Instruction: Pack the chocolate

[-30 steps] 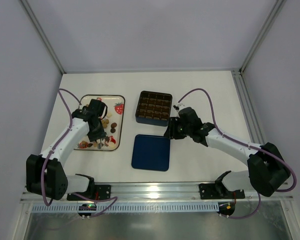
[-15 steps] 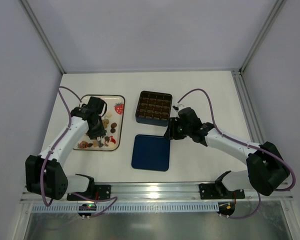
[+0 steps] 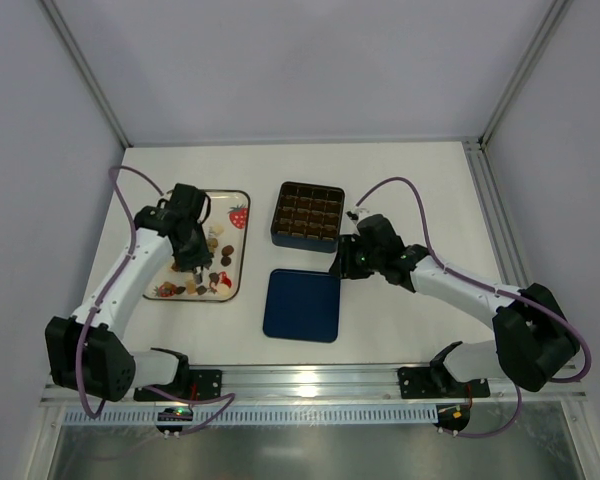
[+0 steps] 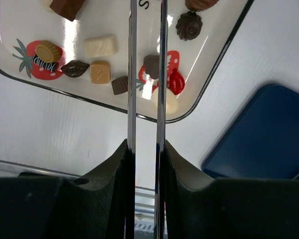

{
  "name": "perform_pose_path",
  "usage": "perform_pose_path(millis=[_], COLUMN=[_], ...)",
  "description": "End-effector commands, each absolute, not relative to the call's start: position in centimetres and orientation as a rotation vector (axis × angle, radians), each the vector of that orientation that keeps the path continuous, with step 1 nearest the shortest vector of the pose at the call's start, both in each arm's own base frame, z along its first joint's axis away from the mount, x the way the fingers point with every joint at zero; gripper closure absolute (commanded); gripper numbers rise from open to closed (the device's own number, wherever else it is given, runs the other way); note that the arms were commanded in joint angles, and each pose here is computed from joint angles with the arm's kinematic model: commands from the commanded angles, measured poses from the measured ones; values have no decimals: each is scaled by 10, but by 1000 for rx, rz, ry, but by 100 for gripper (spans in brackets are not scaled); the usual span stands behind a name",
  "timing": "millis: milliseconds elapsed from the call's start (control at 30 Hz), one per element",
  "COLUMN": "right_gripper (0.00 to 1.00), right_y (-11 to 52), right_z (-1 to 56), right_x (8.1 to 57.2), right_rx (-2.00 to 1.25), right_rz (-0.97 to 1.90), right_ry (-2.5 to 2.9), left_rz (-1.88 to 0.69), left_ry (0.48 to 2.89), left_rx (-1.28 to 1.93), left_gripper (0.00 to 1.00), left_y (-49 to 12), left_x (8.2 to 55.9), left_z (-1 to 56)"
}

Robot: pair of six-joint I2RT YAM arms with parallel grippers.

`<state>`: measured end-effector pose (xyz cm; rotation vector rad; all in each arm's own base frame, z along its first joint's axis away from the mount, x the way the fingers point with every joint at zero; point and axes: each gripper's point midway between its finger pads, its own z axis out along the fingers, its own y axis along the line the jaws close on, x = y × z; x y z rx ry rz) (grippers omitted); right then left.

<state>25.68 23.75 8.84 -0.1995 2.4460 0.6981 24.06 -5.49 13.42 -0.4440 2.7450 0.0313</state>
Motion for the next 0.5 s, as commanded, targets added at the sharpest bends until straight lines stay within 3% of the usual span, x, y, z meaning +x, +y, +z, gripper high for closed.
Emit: perform_pose_path(millis=[0, 200, 467], right_gripper=[60, 60, 61], right_y=[238, 236, 222], right_z=[104, 111, 123], right_x=[267, 270, 278], right_rx=[-211, -201, -165], right_rz=[695, 688, 659], right_ry=[2394, 2380, 2364], left_rz=[-84, -125, -190], left_ry=[2668, 2657, 2613], left_rx=[-404, -331, -172], left_gripper=[87, 87, 87], left_y=[-67, -86, -148], left_x=[254, 268, 322], left_z=[169, 190, 222])
